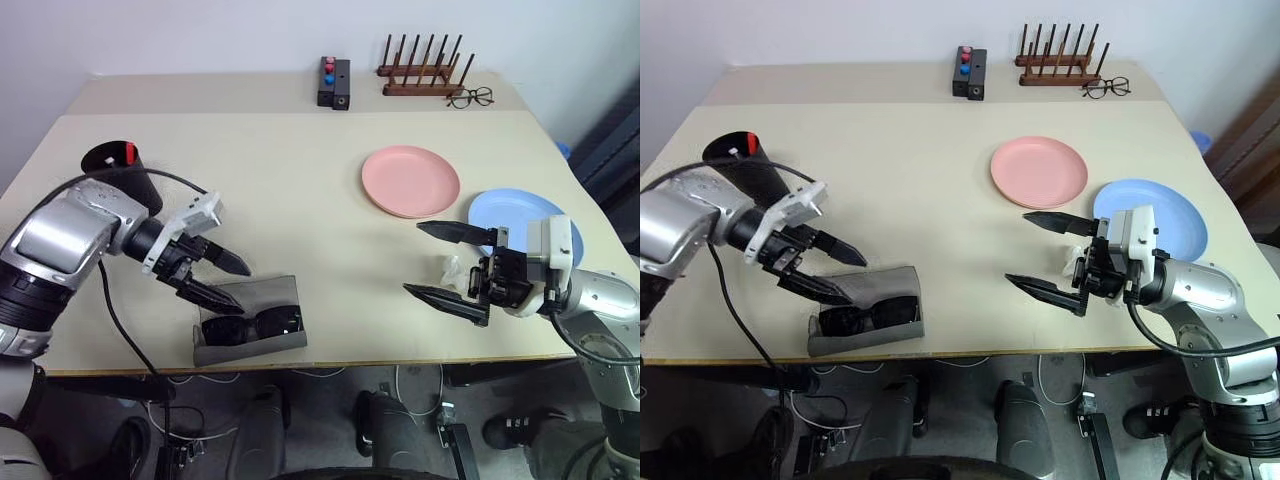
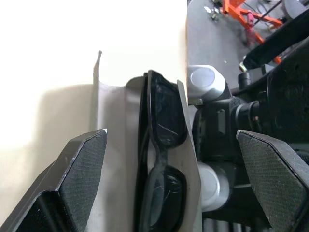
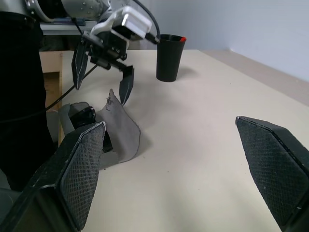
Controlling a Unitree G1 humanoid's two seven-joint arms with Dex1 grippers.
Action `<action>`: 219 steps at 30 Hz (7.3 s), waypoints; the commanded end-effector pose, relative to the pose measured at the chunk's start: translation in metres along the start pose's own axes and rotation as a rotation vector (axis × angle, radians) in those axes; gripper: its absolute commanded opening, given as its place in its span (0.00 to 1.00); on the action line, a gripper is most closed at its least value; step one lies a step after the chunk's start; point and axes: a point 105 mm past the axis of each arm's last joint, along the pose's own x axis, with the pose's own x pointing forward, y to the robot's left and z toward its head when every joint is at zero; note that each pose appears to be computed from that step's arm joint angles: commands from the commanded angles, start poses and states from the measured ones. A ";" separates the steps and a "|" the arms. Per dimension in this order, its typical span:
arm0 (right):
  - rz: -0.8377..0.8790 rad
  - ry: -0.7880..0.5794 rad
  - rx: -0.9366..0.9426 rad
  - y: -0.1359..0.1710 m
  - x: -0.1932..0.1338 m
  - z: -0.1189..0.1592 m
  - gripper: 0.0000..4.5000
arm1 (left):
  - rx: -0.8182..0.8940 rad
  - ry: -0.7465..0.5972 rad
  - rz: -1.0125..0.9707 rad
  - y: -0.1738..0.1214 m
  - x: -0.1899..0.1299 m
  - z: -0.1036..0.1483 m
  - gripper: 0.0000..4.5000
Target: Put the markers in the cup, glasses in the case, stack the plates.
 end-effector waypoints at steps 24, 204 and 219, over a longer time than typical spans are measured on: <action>-0.002 -0.027 -0.050 -0.005 0.005 0.006 0.98 | 0.235 0.041 0.223 0.041 0.017 -0.030 0.01; -0.385 0.871 0.168 -0.061 -0.063 -0.110 0.88 | 0.268 -0.570 0.320 0.015 -0.011 0.049 1.00; -0.291 0.596 0.182 -0.073 -0.033 -0.056 0.02 | 0.266 -0.593 0.337 0.014 -0.016 0.051 1.00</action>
